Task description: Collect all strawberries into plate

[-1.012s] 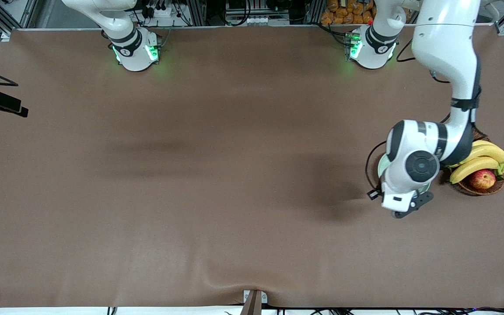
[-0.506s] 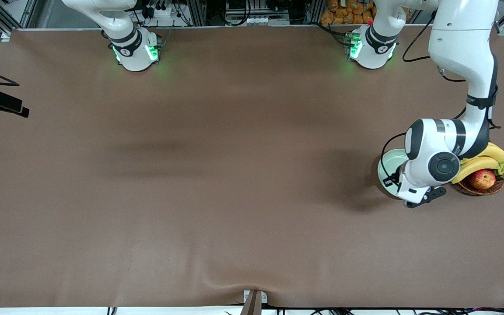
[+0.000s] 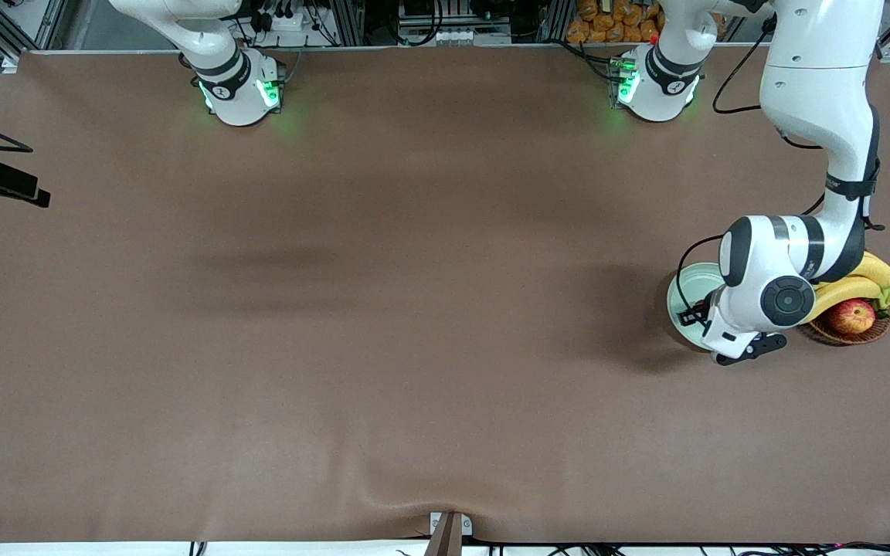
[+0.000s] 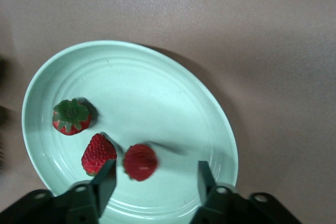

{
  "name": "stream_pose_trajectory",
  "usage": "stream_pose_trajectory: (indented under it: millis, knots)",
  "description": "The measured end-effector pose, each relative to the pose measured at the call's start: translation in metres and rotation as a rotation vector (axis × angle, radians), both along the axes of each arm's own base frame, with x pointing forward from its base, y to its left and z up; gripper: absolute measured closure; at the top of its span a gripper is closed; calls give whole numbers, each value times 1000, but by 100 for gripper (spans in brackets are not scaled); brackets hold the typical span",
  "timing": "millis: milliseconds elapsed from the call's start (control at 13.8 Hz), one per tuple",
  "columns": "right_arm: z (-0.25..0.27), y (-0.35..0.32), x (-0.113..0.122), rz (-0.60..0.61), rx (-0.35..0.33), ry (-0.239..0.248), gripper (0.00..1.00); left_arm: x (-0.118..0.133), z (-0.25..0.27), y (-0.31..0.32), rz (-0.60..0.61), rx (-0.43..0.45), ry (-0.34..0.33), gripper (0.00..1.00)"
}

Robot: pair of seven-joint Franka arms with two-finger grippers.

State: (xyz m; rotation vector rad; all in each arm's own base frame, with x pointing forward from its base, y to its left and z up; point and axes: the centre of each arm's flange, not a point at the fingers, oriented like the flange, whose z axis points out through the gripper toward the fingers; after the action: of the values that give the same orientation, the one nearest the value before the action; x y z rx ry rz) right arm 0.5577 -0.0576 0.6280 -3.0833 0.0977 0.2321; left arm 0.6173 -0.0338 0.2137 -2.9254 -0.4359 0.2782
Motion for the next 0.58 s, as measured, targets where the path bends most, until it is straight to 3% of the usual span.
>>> stream_pose_trajectory:
  millis: [145, 361, 578]
  knots:
    - [0, 0, 0, -1, 0, 0, 0, 8, 26, -2, -2, -9, -46, 2]
    - [-1, -1, 0, -1, 0, 0, 0, 15, 114, -5, 0, -36, -144, 0]
    - [-1, -1, 1, -1, 0, 2, 0, 4, 200, -4, -5, -66, -236, 0]
